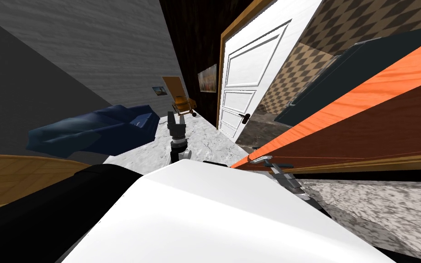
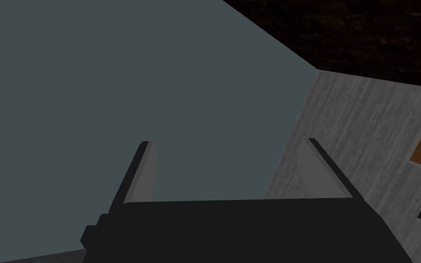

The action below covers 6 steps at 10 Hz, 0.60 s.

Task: Pull the door open

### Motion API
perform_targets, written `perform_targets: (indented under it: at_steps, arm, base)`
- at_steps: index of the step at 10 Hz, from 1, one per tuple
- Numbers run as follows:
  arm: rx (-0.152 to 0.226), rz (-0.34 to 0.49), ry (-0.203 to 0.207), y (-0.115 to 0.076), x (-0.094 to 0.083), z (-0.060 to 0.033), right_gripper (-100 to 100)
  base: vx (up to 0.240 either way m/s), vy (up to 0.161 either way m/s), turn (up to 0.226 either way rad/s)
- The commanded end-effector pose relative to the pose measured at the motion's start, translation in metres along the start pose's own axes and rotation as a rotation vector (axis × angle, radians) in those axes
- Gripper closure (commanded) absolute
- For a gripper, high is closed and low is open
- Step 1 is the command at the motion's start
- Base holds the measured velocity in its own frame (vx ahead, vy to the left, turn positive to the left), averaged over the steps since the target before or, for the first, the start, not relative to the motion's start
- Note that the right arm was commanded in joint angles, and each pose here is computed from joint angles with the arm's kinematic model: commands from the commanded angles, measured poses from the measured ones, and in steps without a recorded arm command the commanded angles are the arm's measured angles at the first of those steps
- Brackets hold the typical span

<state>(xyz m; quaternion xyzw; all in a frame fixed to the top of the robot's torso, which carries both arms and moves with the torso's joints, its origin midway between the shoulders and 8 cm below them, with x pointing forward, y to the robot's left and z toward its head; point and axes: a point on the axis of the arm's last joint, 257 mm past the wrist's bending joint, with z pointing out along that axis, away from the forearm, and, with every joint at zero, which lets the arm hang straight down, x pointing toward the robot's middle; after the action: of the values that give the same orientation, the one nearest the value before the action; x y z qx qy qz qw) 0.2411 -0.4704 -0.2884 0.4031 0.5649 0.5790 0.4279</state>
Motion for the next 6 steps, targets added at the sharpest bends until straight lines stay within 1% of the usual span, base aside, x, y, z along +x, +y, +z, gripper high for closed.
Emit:
perform_targets:
  at_steps: [1, 3, 4, 6]
  arm:
    - [-0.006, 0.010, 0.026, -0.002, 0.009, -0.0017, 100]
    - [-0.007, 0.010, 0.034, -0.002, 0.011, -0.0059, 100]
    - [-0.009, 0.010, 0.042, -0.001, 0.012, -0.0104, 100]
    - [-0.009, 0.011, 0.050, -0.001, 0.014, -0.0150, 100]
  base:
    - [0.000, 0.004, 0.028]
    - [-0.007, 0.001, 0.035]
    - [-0.011, -0.008, 0.064]
    - [-0.017, -0.009, 0.044]
